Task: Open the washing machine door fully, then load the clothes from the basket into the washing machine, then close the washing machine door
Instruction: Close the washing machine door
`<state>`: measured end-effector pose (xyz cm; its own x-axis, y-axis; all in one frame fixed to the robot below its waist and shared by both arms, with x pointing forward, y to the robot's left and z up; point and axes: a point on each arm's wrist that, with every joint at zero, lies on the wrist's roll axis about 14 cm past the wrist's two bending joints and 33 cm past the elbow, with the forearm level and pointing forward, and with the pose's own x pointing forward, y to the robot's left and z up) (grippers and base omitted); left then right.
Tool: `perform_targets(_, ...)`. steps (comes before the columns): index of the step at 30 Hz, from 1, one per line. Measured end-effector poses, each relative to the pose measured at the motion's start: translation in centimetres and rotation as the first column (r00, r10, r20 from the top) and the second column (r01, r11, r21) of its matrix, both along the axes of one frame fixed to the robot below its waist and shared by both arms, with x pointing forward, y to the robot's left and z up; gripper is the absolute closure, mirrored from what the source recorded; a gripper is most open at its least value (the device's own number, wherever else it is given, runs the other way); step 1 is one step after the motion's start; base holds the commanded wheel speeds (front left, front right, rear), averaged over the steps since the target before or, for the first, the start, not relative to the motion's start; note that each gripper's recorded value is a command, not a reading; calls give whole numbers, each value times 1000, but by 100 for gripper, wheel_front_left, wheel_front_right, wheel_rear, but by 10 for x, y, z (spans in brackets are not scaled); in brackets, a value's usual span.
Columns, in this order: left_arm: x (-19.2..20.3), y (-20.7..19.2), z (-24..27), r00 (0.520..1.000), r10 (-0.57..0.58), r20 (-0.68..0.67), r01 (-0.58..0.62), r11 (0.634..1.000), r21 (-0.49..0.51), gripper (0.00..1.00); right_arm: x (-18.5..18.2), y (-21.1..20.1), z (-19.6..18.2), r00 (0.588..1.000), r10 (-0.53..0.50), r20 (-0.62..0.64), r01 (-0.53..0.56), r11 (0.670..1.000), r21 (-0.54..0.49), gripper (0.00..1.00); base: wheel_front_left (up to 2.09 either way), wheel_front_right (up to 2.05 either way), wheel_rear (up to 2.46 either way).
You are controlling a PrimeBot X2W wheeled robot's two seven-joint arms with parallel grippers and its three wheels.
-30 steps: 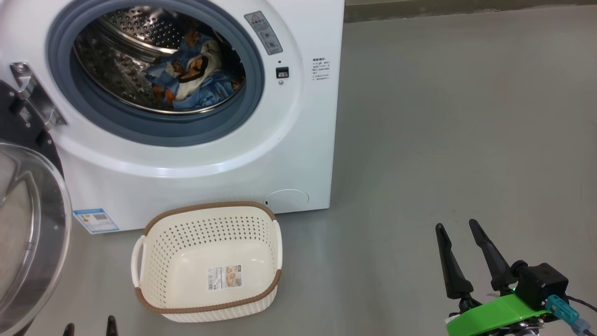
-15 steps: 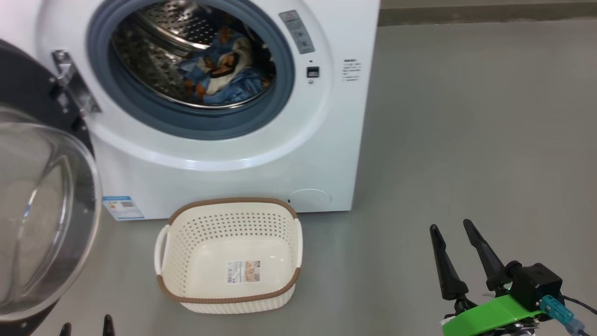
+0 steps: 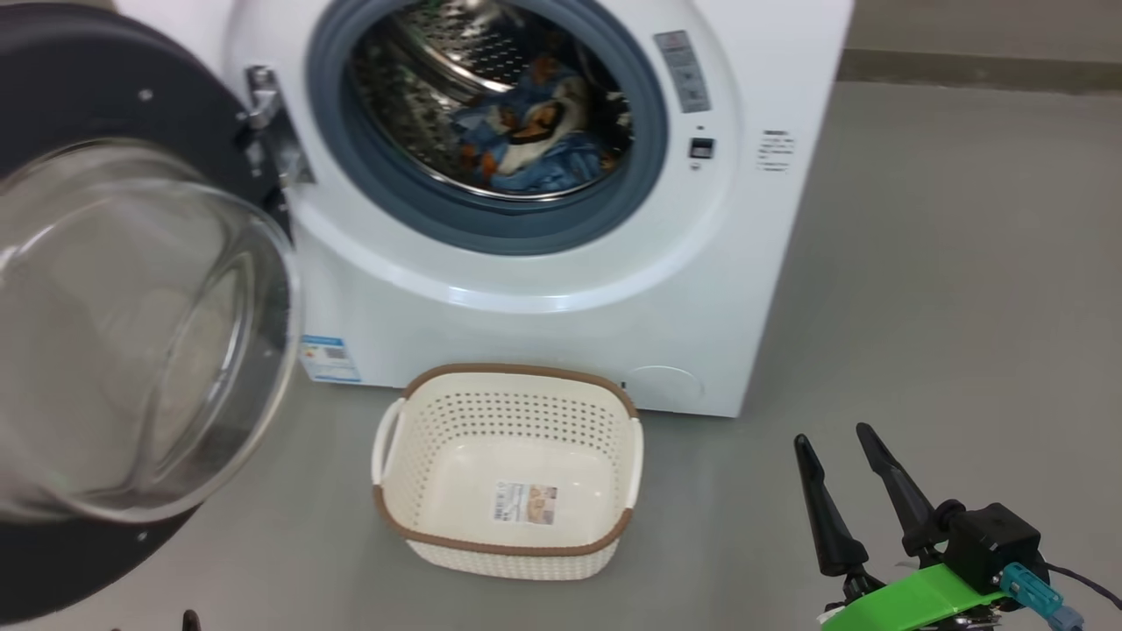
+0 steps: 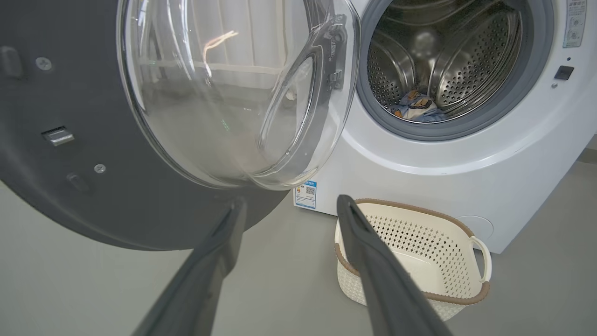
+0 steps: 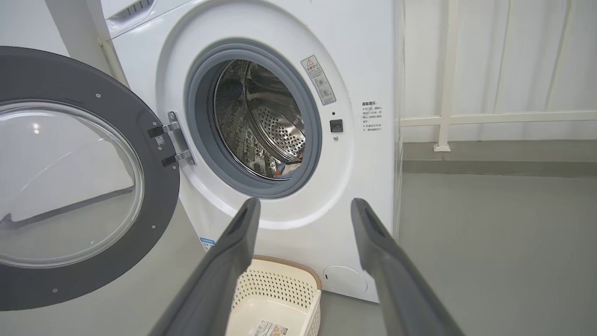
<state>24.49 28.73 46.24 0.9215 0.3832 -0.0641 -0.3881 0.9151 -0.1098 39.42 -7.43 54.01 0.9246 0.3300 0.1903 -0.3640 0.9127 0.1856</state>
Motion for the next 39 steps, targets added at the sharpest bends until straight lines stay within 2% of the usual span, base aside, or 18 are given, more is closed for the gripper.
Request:
perform_targets(20, -65, 40, -7, 971, 237, -16, -238, 971, -29, 0, 2, 82, -4, 973, 230, -6, -231, 973, -20, 0, 0, 0, 0)
perform_targets(39, -92, 51, 0, 940, 342, -5, -342, 940, -24, 0, -2, 125, -15, 936, 349, -31, -350, 936, -34, 0, 0, 0, 0)
